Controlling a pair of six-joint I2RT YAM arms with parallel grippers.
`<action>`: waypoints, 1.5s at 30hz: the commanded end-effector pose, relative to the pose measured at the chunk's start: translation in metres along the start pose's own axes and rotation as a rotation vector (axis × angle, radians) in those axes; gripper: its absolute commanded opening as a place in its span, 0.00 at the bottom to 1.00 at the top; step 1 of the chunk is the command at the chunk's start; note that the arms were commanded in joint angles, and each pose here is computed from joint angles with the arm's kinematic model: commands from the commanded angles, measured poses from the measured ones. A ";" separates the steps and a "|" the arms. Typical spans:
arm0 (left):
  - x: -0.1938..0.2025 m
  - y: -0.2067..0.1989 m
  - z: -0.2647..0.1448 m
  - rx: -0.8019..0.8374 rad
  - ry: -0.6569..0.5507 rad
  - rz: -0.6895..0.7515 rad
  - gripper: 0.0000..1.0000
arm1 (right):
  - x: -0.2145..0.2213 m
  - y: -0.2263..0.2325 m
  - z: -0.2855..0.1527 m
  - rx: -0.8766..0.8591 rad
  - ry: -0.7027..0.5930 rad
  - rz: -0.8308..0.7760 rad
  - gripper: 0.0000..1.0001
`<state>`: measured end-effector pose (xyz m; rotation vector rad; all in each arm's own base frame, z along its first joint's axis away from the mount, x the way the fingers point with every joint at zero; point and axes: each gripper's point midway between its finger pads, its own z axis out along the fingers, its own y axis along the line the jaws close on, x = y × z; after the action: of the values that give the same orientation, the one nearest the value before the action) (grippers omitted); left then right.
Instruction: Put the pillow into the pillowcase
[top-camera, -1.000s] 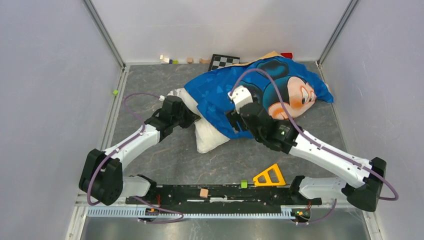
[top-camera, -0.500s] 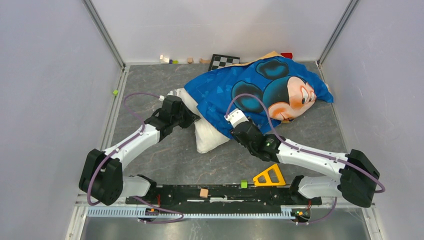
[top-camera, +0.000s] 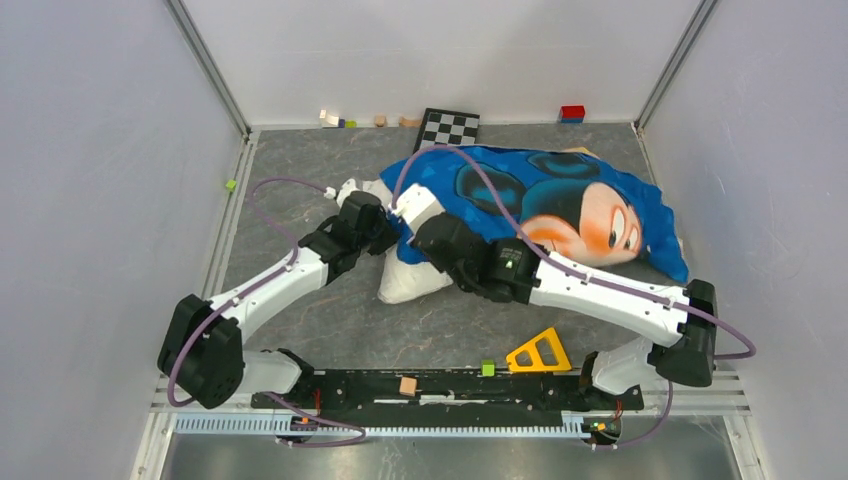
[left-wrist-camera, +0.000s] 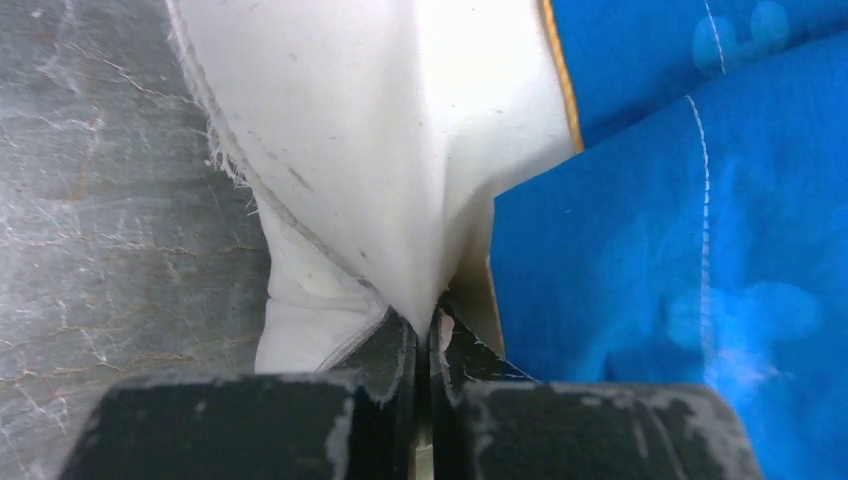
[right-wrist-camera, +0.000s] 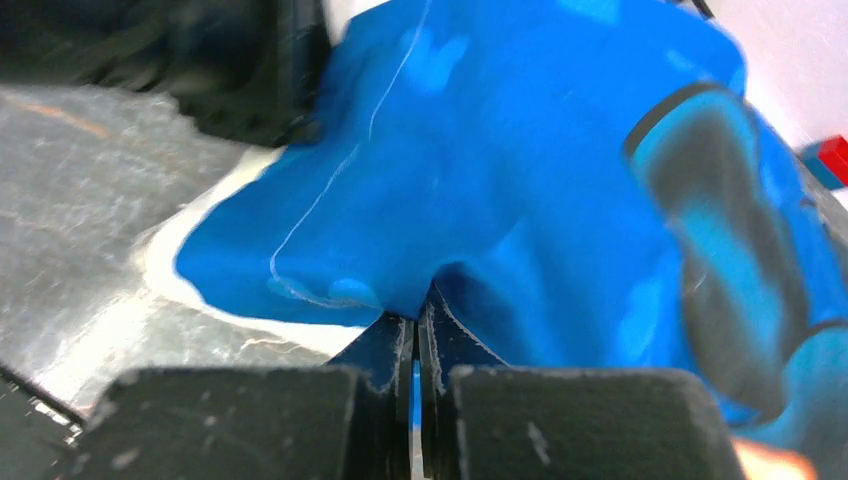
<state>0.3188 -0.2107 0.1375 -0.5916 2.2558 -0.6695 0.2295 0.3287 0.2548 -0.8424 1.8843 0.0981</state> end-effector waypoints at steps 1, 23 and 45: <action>0.010 -0.047 -0.027 0.134 0.000 0.018 0.02 | -0.083 -0.029 -0.016 -0.021 -0.194 0.150 0.00; 0.001 -0.101 -0.178 0.364 0.060 0.454 1.00 | -0.044 -0.117 0.160 -0.011 0.007 0.367 0.00; 0.018 -0.012 -0.047 0.065 0.146 0.237 0.02 | -0.073 -0.165 0.070 0.137 -0.127 0.253 0.66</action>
<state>0.2630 -0.2246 0.1634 -0.1750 2.4137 -0.6680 0.4104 0.3071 0.2913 -0.5146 1.9622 0.2872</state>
